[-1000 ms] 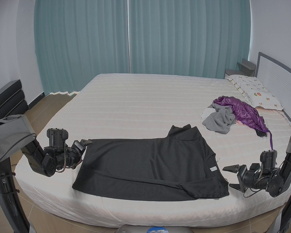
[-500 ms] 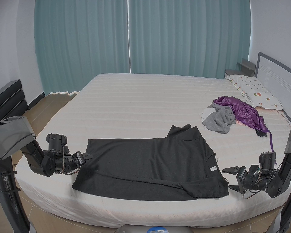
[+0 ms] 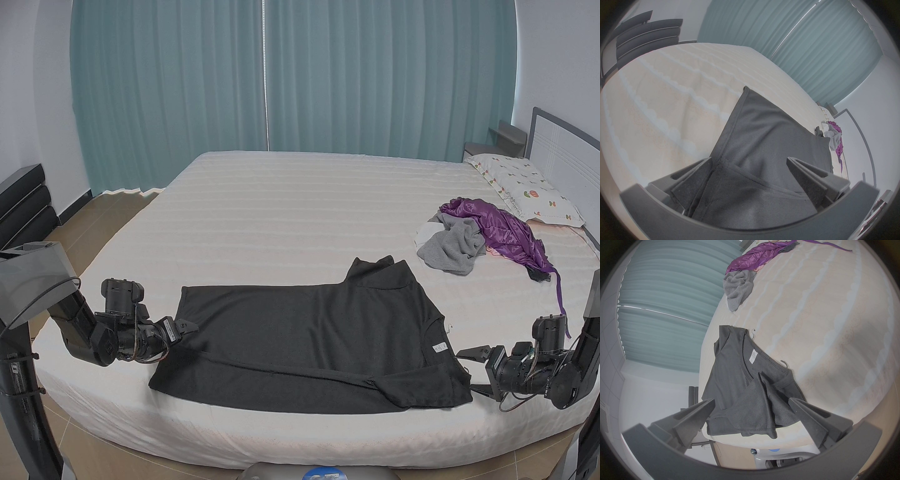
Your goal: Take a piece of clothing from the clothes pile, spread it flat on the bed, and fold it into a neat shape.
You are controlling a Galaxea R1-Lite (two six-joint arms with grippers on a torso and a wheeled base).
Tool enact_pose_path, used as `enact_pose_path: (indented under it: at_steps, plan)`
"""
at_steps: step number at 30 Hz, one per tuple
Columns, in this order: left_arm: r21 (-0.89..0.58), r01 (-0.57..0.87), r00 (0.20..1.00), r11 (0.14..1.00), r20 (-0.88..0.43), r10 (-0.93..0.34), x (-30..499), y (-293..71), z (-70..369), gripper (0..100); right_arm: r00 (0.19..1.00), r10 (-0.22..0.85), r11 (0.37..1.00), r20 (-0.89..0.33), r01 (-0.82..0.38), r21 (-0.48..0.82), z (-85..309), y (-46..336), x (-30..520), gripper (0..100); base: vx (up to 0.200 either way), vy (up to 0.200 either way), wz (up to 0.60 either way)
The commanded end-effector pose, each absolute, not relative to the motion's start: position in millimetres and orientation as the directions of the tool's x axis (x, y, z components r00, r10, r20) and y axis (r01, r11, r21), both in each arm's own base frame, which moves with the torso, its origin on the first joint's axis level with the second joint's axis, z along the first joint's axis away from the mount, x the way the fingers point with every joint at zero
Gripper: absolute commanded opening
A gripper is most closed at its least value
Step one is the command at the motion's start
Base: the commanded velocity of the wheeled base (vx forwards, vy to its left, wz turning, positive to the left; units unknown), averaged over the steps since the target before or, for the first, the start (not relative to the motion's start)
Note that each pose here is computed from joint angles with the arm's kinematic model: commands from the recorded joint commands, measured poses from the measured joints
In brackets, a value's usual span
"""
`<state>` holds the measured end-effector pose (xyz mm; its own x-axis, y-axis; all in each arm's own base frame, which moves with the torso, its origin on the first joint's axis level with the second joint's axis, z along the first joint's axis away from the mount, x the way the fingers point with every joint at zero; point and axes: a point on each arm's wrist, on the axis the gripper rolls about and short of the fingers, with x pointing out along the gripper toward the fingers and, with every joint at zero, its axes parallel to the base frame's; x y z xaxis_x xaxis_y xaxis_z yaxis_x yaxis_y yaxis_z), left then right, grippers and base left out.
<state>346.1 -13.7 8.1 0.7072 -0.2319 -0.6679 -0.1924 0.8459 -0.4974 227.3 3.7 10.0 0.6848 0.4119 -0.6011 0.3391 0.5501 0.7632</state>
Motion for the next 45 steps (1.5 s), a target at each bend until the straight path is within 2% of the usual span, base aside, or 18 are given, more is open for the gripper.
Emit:
enact_pose_path:
  at_steps: [1, 14, 40, 41, 45]
  plan:
    - [-0.506, -0.182, 0.724, 0.843, -0.649, -0.234, 344, -14, 17, 100, 0.684, 0.413, 0.550, -0.601, 0.339, 0.763, 10, 4, 227, 100, 0.000, 0.000, 0.00]
    - [-0.532, -0.163, 0.699, 0.831, -0.656, -0.284, 344, -15, 8, 100, 0.678, 0.416, 0.553, -0.606, 0.340, 0.761, 9, 5, 226, 100, 0.000, 0.000, 0.00]
    - [-0.525, -0.176, 0.683, 0.833, -0.674, -0.280, 345, -13, -5, 100, 0.673, 0.415, 0.554, -0.612, 0.347, 0.757, 7, 4, 226, 100, 0.000, 0.000, 0.00]
    - [-0.526, -0.177, 0.684, 0.832, -0.673, -0.280, 345, -13, -4, 0, 0.673, 0.415, 0.554, -0.612, 0.347, 0.757, 7, 4, 226, 100, 0.000, 0.000, 0.00]
    - [-0.524, -0.187, 0.683, 0.831, -0.677, -0.273, 343, -12, -3, 0, 0.674, 0.415, 0.554, -0.611, 0.346, 0.757, 7, 4, 227, 100, 0.000, 0.000, 0.00]
